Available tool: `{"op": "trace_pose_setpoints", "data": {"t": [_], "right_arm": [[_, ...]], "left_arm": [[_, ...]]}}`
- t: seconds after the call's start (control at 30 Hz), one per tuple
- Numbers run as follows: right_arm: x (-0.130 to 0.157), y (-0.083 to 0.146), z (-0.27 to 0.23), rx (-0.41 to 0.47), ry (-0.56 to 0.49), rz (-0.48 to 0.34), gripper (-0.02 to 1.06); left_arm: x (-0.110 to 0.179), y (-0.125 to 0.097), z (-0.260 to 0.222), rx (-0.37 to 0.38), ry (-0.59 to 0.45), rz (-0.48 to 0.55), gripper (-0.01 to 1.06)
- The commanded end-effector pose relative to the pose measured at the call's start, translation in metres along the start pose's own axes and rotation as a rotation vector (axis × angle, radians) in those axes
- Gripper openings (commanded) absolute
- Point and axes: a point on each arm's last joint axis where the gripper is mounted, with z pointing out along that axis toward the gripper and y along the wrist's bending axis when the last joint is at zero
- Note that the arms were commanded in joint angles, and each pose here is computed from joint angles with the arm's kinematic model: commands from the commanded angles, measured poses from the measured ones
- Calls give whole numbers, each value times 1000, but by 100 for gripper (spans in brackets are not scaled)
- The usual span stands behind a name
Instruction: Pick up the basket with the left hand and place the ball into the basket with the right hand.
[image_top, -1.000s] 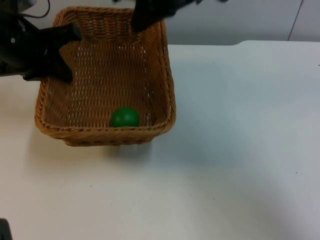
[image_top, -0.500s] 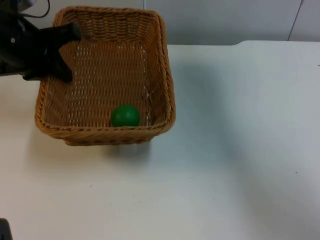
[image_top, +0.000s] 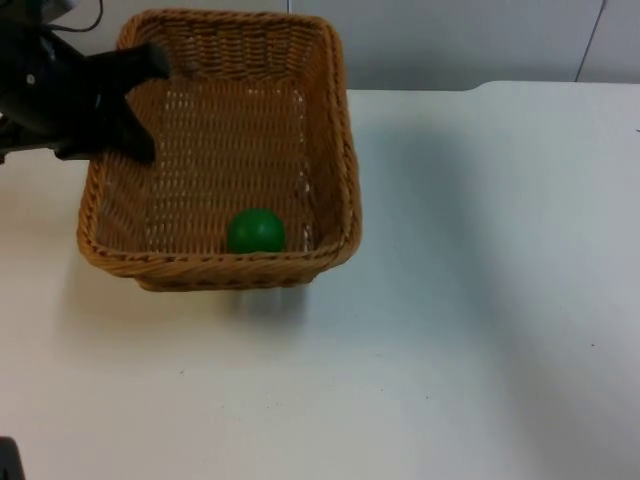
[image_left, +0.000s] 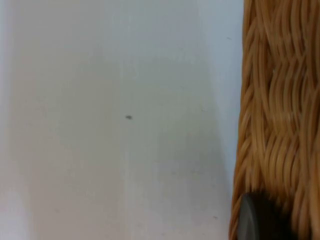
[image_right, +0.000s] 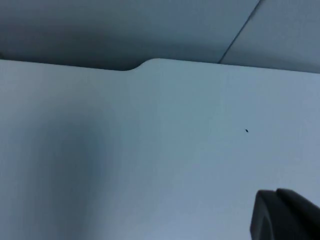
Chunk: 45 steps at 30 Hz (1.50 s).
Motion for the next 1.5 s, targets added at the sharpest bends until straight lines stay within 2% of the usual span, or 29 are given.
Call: {"op": "trace_pose_setpoints", "data": {"t": [0.0, 0.1, 0.2, 0.3, 0.63, 0.8, 0.9, 0.93, 1.03, 1.07, 1.1, 1.2, 1.47], "right_arm": [[-1, 0, -6, -11, -13, -1, 0], [-1, 2, -6, -27, -11, 0, 0], [-1, 2, -6, -34, -11, -2, 0], [-1, 2, -6, -32, -11, -2, 0], [-1, 2, -6, -34, -11, -9, 0], [-1, 2, -6, -34, -11, -9, 0], [-1, 2, -6, -37, -10, -8, 0], [-1, 2, -6, -37, -10, -8, 0], [-1, 4, -6, -51, -9, -3, 0], [-1, 4, -6, -56, -11, -1, 0], [-1, 4, -6, -59, -15, 0, 0], [-1, 4, -6, -59, -17, 0, 0], [-2, 4, -6, -59, -19, 0, 0]], "left_arm": [[0, -10, -1, 48, 4, -16, 0], [3, -8, 5, 49, 29, -16, 0], [13, 0, 20, 60, 110, -38, 0], [19, 5, 29, 58, 145, -51, 0], [34, 21, 54, 40, 223, -92, 0], [34, 21, 54, 40, 224, -86, 2], [34, 20, 54, 54, 230, -72, 26], [34, 20, 54, 54, 230, -72, 26], [35, 19, 54, 66, 235, -84, 61], [35, 18, 54, 69, 233, -90, 76], [35, 18, 54, 72, 234, -94, 84], [35, 18, 54, 73, 234, -94, 88], [23, 9, 47, 97, 211, -52, 88]]}}
